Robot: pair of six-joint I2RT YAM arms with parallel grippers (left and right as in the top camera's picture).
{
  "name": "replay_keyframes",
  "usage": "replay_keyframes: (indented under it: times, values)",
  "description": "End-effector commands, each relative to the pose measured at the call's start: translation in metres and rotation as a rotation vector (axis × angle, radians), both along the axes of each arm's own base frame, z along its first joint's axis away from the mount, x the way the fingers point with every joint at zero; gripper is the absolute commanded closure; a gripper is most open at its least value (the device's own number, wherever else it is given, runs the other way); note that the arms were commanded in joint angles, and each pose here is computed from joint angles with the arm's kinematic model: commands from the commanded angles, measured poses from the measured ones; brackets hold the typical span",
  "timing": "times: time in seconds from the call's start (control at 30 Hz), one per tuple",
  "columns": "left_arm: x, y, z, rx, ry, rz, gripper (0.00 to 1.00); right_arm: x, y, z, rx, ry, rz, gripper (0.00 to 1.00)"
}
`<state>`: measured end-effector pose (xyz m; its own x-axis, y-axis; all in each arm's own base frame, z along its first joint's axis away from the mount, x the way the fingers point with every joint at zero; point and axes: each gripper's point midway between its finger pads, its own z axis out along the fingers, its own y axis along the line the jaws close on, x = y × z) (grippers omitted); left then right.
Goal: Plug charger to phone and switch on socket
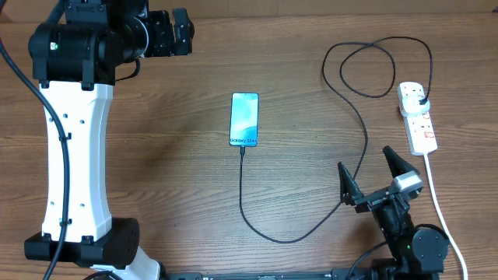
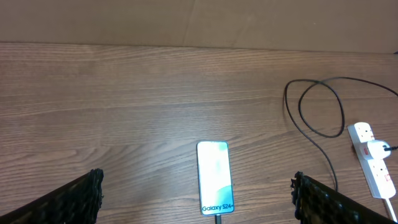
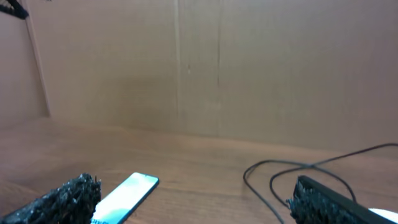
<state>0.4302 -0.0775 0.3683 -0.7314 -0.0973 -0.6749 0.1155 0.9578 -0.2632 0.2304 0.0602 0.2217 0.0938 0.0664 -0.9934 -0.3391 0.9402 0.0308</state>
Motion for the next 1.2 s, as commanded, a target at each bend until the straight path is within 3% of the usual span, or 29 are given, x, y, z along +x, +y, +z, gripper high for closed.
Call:
replay_keyframes:
  times: [0.0, 0.3, 0.57, 1.17]
  values:
    - [-0.001, -0.003, 0.001, 0.014, -0.009, -0.019, 0.00, 0.002, -0.002, -0.004, 0.000, -0.028, -0.015, 0.00]
    - [-0.001, -0.003, 0.001, 0.014, -0.009, -0.019, 0.00, 0.007, -0.015, -0.005, 0.013, -0.055, -0.094, 0.00]
    - [-0.001, -0.003, 0.001, 0.014, -0.009, -0.019, 0.00, 0.013, -0.025, -0.050, 0.052, 0.147, -0.152, 0.00]
    - [-0.001, -0.003, 0.001, 0.014, -0.009, -0.019, 0.00, 0.014, -0.031, -0.051, 0.036, 0.146, -0.186, 0.00]
